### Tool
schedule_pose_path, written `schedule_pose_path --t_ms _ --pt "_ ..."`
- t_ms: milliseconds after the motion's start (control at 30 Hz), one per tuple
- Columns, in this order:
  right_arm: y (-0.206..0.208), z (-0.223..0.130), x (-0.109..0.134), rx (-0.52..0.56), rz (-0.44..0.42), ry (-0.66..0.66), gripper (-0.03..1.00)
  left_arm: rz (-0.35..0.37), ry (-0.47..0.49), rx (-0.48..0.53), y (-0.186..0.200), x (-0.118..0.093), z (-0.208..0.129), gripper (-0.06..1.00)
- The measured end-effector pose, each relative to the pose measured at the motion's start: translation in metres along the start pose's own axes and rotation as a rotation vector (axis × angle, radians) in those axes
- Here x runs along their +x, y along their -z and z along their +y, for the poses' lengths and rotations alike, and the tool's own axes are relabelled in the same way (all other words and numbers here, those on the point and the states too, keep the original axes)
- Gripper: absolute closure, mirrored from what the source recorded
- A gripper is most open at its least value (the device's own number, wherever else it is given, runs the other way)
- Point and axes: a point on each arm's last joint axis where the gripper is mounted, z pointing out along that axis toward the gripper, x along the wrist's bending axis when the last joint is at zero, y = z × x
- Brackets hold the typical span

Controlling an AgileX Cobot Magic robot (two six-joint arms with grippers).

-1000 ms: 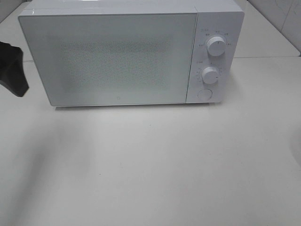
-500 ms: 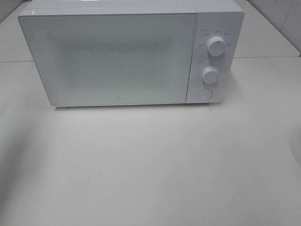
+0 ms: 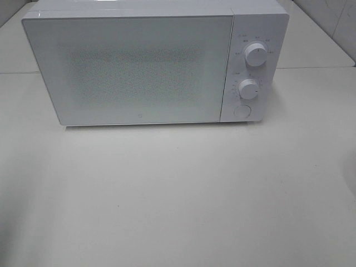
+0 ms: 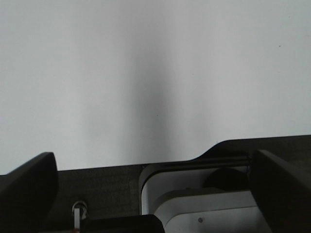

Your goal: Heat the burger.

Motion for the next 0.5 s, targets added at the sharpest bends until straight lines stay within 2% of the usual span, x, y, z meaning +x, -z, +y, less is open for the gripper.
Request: schedule_pose_path --t_ms 67,167,233,267,333,367,433,500 --pt "0.000 0.000 0.000 0.000 0.000 0.000 0.56 0.013 -0.025 -0.123 0.014 -0.006 -0.028 -0.04" --pt "0.000 0.000 0.000 0.000 0.000 0.000 0.56 0.016 -0.032 -0.155 0.017 -0.007 -0.035 -0.04" --pt "0.000 0.000 0.000 0.000 0.000 0.000 0.56 0.025 -0.048 -0.234 0.024 -0.010 -0.050 -0.04" --pt "0.000 0.000 0.000 0.000 0.000 0.000 0.56 0.025 -0.048 -0.234 0.024 -0.010 -0.050 -0.04" --pt "0.000 0.000 0.000 0.000 0.000 0.000 0.56 0.040 -0.061 -0.342 0.028 -0.012 -0.061 -0.04" --pt "0.000 0.000 0.000 0.000 0.000 0.000 0.56 0.040 -0.061 -0.342 0.028 -0.012 -0.061 -0.04" --pt "0.000 0.000 0.000 0.000 0.000 0.000 0.56 0.058 -0.072 -0.449 0.029 -0.012 -0.071 -0.04" --pt "0.000 0.000 0.000 0.000 0.000 0.000 0.56 0.060 -0.074 -0.464 0.029 -0.012 -0.074 -0.04"
